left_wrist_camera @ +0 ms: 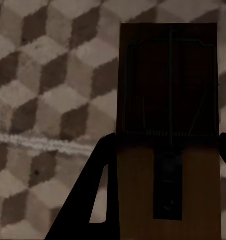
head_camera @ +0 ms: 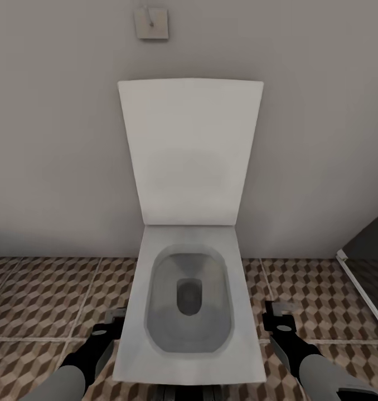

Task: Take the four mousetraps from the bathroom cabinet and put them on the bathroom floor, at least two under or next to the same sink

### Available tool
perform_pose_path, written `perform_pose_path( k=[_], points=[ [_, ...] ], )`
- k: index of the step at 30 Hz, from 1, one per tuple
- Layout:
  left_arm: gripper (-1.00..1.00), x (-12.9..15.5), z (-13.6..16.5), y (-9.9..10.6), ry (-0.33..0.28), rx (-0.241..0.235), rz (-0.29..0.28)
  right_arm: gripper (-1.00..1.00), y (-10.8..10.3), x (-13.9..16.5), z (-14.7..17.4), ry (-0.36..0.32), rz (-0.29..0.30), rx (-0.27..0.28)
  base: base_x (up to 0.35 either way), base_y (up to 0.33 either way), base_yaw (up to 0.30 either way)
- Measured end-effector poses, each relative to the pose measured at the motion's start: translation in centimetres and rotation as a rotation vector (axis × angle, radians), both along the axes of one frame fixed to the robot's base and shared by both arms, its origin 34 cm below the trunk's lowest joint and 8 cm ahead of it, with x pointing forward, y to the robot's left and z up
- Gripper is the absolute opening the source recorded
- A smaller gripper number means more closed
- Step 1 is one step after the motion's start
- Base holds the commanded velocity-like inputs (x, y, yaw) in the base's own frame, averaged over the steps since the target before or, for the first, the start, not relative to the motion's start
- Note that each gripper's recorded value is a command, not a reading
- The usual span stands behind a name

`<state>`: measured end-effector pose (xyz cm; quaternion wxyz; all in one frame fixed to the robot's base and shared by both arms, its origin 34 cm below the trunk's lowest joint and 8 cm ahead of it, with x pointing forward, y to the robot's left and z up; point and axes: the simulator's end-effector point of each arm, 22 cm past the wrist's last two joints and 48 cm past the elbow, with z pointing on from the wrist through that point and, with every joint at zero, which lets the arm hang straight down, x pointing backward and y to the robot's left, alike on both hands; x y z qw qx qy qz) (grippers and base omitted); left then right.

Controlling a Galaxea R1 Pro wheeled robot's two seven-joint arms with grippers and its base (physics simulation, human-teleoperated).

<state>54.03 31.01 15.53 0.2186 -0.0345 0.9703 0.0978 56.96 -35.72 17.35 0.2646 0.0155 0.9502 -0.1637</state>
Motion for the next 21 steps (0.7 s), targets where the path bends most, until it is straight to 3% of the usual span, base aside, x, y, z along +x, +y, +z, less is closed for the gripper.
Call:
perform_pose_path(
  k=[13, 21],
  points=[
    [-1.0, -1.5, -2.3, 0.3, 0.043, 0.003, 0.006, -1.0, 0.1, -2.4, -3.0, 0.07, -0.001, 0.002, 0.0, 0.0, 0.0],
    [-1.0, -1.3, -2.2, 0.4, 0.038, 0.005, 0.008, -1.0, 0.1, -3.3, -3.4, 0.092, 0.001, 0.004, 0.0, 0.0, 0.0]
  ],
)
